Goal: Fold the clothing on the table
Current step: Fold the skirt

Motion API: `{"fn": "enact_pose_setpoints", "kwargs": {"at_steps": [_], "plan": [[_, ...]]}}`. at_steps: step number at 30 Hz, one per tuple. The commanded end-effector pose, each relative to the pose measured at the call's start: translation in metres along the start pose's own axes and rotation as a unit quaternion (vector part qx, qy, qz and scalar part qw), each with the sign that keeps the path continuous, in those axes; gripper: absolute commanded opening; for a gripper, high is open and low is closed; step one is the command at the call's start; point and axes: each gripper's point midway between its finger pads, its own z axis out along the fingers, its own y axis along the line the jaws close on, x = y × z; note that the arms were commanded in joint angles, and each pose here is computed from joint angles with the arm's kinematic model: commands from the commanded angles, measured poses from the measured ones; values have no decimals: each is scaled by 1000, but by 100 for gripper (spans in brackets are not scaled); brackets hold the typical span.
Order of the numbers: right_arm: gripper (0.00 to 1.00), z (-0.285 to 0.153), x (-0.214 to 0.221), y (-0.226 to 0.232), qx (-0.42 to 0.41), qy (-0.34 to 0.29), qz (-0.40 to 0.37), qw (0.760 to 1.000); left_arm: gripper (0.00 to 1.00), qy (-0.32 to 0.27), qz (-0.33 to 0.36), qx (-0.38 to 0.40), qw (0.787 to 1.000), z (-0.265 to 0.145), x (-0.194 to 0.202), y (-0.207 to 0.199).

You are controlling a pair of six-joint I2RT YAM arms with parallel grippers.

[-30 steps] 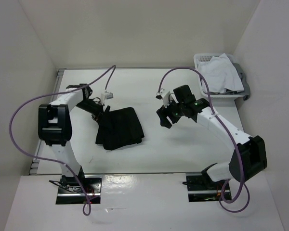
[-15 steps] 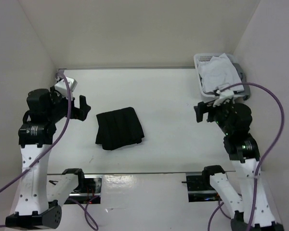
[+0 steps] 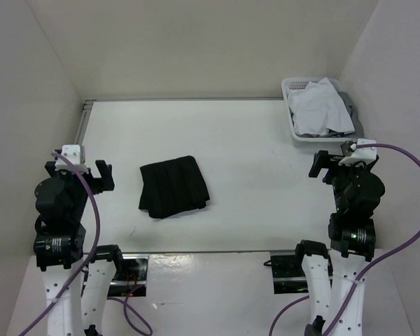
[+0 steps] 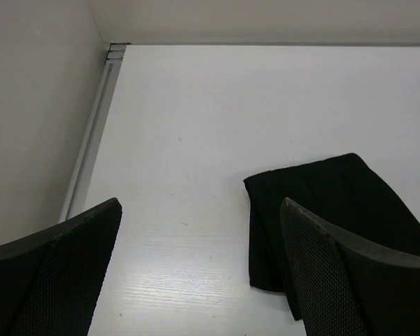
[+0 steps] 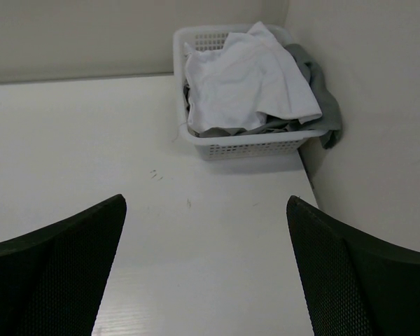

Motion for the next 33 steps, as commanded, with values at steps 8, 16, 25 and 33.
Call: {"fn": "enact_pose_setpoints", "kwargs": {"at_steps": [8,16,25,33], "plan": [[99,-24,-26,-12,35,-65,-1,997,100,55,0,-19,998,31,13,10],[99,-22,-25,-11,30,-60,-6,998,100,32,2,-20,999,22,5,10],[99,-18,-19,-8,20,-51,-10,998,100,28,6,-10,1000,20,3,6],[99,-18,-22,-10,27,-56,-10,998,100,23,6,-5,1000,18,1,5]]}}
